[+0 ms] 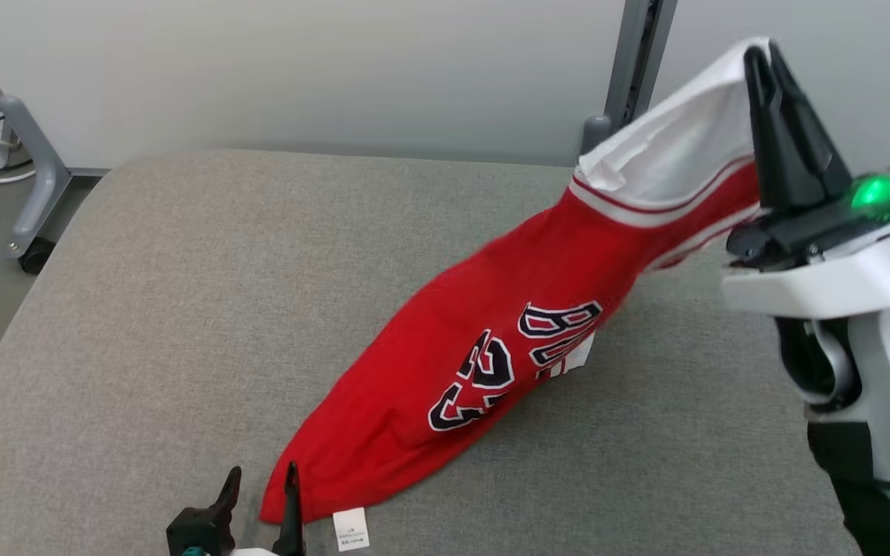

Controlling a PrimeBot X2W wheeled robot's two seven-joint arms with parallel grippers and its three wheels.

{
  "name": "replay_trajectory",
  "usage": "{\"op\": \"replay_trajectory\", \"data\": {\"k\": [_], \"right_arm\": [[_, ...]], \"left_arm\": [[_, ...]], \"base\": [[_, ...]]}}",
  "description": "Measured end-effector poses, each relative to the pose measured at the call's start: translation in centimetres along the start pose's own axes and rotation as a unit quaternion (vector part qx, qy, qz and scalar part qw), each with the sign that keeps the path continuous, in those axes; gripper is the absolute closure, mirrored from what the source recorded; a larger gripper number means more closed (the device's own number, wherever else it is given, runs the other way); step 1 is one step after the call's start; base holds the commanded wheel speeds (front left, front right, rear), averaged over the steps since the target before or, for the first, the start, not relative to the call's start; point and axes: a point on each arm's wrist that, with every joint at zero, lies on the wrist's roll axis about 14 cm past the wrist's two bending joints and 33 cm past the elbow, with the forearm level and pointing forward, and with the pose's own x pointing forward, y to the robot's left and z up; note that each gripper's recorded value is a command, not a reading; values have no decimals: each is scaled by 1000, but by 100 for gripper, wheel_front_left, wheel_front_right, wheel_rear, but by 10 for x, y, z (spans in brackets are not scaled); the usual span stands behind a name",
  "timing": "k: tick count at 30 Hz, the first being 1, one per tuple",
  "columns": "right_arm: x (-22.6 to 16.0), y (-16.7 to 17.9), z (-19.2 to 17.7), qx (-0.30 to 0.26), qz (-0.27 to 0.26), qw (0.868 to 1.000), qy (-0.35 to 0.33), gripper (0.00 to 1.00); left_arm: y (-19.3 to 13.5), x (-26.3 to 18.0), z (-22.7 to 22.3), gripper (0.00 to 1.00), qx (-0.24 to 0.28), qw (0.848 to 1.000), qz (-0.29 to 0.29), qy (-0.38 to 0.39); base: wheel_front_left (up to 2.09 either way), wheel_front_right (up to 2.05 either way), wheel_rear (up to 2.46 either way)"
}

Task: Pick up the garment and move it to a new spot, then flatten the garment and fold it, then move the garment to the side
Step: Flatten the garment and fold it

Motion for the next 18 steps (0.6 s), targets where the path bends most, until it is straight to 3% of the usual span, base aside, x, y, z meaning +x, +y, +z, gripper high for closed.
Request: {"op": "replay_trajectory", "data": {"k": [7, 11, 15, 16, 17, 18], "right_arm": [[49, 25, -2, -22, 68, 997, -8, 100], [77, 36, -44, -35, 97, 994, 44, 100], [87, 56, -109, -55, 137, 981, 125, 100], [88, 61, -125, -47, 140, 979, 144, 96], [87, 64, -141, -46, 144, 975, 165, 62], [85, 69, -158, -47, 152, 969, 188, 41]], "left_arm": [[2, -1, -9, 0, -10, 1000, 9, 16], [6, 0, -8, 0, -19, 999, 19, 18], [15, -2, -10, 0, -27, 999, 38, 24], [18, -4, -11, 0, -29, 998, 46, 26], [21, -5, -13, 0, -31, 998, 53, 29], [24, -6, -14, 0, -32, 997, 58, 31]], "base": [[0, 0, 0], [0, 0, 0], [0, 0, 0], [0, 0, 0], [0, 0, 0], [0, 0, 0]]}}
